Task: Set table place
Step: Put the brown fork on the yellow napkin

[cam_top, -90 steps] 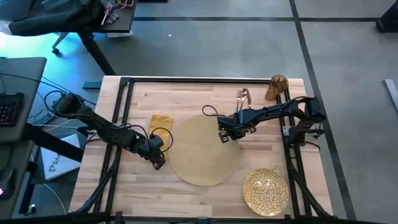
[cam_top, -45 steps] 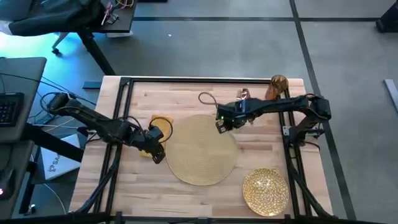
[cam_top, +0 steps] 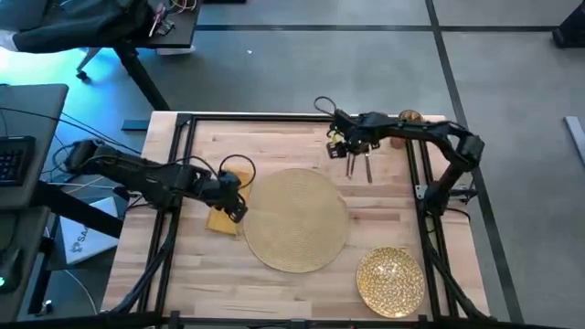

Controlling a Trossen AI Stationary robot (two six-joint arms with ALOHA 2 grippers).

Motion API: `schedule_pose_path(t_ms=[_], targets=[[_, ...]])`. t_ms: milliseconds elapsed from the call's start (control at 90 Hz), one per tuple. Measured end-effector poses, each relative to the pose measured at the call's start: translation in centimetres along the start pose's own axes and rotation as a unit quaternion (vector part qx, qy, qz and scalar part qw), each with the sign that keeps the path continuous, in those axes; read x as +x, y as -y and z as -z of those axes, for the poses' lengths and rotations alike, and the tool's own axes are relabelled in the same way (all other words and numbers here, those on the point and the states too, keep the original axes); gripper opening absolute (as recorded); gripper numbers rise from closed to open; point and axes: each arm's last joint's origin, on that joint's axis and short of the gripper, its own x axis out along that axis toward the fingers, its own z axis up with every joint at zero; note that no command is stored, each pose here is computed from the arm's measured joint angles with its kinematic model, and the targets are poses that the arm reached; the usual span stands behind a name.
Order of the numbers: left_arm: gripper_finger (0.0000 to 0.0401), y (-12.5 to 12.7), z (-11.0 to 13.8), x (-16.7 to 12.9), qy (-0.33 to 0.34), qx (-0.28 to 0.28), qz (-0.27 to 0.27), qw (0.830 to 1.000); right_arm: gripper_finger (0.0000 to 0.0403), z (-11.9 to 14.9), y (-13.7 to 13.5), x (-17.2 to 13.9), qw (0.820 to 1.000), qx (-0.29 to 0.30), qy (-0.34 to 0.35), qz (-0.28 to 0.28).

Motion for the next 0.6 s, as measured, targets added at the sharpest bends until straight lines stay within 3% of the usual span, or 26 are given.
schedule_pose_path(t_ms=[344,600], targets=[[0.0,-1.2,-1.9,0.1,-0.006,-0.056,0.004,0.998,0.0127,-2.1,1.9,4.0,0.999,-0.003,-0.016,0.03],[0.0,-1.7,-2.5,0.2,-0.019,-0.013,0.015,1.0,0.0124,-2.2,2.3,4.5,0.999,0.003,-0.025,0.045]])
